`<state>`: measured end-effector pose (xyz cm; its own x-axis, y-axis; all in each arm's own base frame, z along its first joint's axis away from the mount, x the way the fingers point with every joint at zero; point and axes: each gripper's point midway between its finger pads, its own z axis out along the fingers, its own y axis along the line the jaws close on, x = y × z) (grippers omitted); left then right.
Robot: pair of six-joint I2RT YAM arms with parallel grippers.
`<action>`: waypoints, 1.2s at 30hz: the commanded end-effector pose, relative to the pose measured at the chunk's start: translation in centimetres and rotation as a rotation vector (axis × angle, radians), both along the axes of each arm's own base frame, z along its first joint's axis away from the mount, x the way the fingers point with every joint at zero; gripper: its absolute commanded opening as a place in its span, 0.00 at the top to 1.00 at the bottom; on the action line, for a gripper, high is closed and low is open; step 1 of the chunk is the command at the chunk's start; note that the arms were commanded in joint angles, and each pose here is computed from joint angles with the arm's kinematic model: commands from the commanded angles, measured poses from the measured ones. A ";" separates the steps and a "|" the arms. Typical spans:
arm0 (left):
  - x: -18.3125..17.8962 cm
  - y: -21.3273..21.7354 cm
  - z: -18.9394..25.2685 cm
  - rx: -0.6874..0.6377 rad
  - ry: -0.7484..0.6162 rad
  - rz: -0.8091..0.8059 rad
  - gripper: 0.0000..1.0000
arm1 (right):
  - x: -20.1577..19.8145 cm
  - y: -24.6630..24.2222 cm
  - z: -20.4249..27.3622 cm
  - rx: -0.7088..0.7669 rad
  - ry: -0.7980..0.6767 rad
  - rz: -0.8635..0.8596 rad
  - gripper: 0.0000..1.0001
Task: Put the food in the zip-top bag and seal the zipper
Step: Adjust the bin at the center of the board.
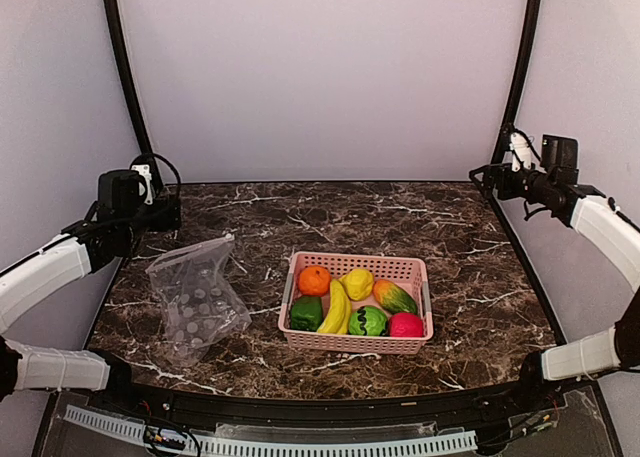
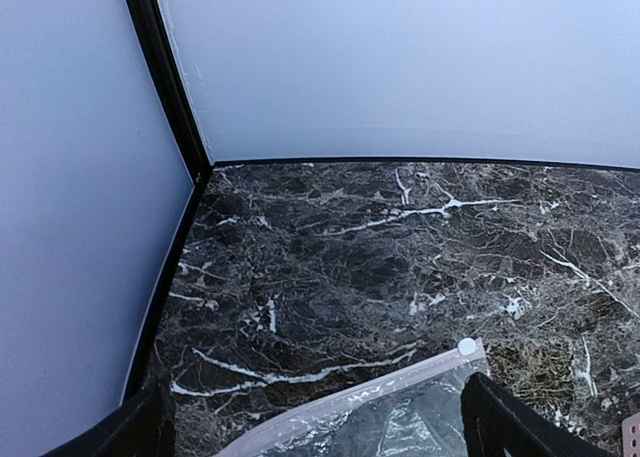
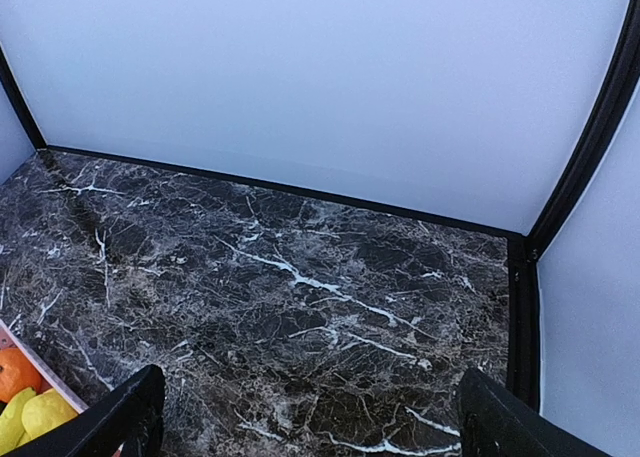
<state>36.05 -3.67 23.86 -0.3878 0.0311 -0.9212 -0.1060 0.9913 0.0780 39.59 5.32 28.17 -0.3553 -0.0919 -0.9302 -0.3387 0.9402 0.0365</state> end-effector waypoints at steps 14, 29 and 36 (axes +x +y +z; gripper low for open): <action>-1.7 -0.3 -4.9 -0.182 0.110 -0.026 0.01 | -2.6 11.5 -5.9 -0.187 0.113 0.542 0.14; -1.4 -1.8 -4.5 -0.126 0.199 -0.136 0.01 | -6.7 23.3 -14.0 -0.329 0.358 1.038 0.55; -2.5 -4.7 -3.2 -0.106 0.138 -0.355 0.17 | -6.6 25.1 -17.0 -0.410 0.446 1.070 0.58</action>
<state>34.09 -6.75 19.25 -0.5451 0.0412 -0.8373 0.1298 0.9909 -0.0357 32.75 30.54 12.12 -0.2051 -0.7515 -0.6270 -0.9785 0.1708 0.1154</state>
